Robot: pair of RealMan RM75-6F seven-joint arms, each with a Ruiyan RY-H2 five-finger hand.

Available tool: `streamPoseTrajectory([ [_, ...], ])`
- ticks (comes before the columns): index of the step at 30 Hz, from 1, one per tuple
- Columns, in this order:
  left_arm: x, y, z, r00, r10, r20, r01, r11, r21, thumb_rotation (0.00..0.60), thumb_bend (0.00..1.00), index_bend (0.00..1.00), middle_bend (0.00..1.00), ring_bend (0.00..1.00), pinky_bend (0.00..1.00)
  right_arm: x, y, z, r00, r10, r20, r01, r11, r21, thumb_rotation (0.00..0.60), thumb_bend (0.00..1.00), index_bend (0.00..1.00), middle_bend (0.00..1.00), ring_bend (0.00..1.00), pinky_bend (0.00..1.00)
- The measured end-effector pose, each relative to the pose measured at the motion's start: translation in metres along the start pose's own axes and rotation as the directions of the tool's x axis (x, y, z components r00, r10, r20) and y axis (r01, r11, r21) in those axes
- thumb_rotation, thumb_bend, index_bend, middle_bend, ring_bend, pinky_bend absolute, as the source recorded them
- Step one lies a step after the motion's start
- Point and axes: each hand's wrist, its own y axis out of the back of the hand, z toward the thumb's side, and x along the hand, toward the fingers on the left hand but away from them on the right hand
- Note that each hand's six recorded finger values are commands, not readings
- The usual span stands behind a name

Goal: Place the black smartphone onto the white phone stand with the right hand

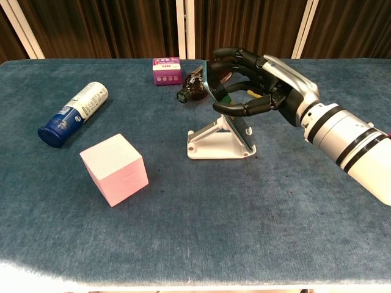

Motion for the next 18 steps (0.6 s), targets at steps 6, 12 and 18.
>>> streamPoseTrajectory([
  [6,0.001,0.0,-0.001,1.0,0.001,0.0,-0.001,1.0,-0.002,0.6,0.12,0.2,0.14,0.06,0.0,0.01,0.014,0.006,1.0,0.019,-0.018,-0.017,0.997,0.076,0.6,0.33,0.0,0.05,0.0,0.02],
  [12,0.003,-0.001,-0.001,1.0,0.002,0.007,-0.002,1.0,-0.007,0.6,0.12,0.2,0.14,0.06,0.0,0.034,0.053,0.015,1.0,-0.018,-0.017,0.022,0.956,0.292,0.6,0.33,0.0,0.05,0.0,0.02],
  [18,0.007,-0.001,0.003,1.0,0.011,0.024,-0.011,1.0,-0.014,0.6,0.12,0.2,0.14,0.06,0.0,0.082,0.109,0.028,0.993,-0.114,0.032,0.073,0.802,0.593,0.6,0.33,0.0,0.04,0.0,0.0],
])
